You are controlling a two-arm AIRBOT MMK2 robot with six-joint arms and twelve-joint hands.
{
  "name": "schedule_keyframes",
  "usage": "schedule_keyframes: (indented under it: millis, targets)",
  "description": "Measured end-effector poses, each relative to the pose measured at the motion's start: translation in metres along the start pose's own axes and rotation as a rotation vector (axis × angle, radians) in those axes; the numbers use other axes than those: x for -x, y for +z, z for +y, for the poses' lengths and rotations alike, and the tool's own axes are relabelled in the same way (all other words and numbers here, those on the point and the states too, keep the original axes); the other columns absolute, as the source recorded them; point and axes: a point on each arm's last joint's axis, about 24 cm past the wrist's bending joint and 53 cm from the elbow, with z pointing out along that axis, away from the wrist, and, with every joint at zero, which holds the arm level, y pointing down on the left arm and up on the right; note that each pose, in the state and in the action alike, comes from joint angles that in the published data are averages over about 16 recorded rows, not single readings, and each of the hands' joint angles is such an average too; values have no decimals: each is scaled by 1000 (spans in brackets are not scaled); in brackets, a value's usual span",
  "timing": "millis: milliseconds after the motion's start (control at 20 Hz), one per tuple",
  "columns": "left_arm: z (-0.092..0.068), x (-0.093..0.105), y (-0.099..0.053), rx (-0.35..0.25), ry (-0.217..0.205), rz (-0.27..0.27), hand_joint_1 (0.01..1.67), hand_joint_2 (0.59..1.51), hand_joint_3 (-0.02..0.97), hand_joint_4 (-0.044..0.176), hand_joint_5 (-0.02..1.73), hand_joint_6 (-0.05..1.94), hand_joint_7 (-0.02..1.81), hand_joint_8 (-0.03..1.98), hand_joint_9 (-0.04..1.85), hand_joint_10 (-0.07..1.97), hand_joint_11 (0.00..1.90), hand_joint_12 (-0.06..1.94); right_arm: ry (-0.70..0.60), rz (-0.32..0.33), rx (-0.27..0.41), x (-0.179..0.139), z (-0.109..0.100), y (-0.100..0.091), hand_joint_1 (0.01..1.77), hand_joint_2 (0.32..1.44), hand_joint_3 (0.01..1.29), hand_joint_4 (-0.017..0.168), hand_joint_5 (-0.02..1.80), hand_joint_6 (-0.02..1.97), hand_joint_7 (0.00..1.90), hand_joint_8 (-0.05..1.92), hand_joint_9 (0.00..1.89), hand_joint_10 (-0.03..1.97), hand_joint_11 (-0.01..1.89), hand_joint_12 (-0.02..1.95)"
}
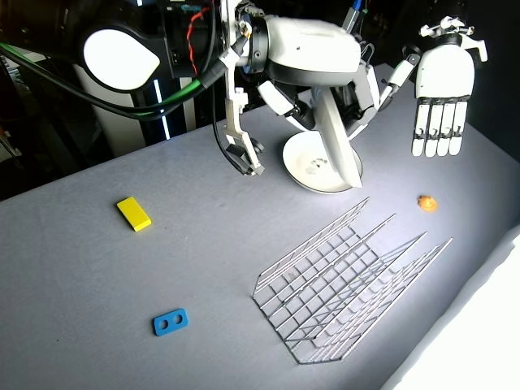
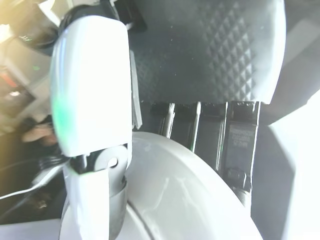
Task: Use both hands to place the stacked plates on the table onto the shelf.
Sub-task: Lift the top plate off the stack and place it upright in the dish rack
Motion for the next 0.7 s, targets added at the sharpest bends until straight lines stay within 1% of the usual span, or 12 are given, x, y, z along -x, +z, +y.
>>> schedule_keyframes:
  millis: [100,250,550,700]
  targets:
    - [-10,-5,-1,-48,26,18,22,1118,4,4,42,9,41,2,23,7,16,-11,36,-22,-17,13,-8,0,1248,924,10,1,1140,493,1131,1010,1135,1006,919,1276]
    - [-29,-14,-2,-141,69,47,21,1119,4,4,40,9,36,2,22,7,16,-11,111,-51,-51,31,-24,-1,1247,923,10,1,1139,526,1123,1023,1125,1029,918,1278]
    - [-78,-41,-7,-361,161,114,22,1120,4,4,26,8,22,2,18,6,18,-10,290,-84,-134,57,-64,-3,1253,926,11,1,1126,525,1114,1040,1122,1013,919,1257]
    - [-100,-55,-10,-452,192,145,22,1121,4,4,21,8,18,2,17,6,19,-10,371,-92,-182,64,-85,-6,1257,927,11,1,1115,543,1119,1009,1134,950,917,1246]
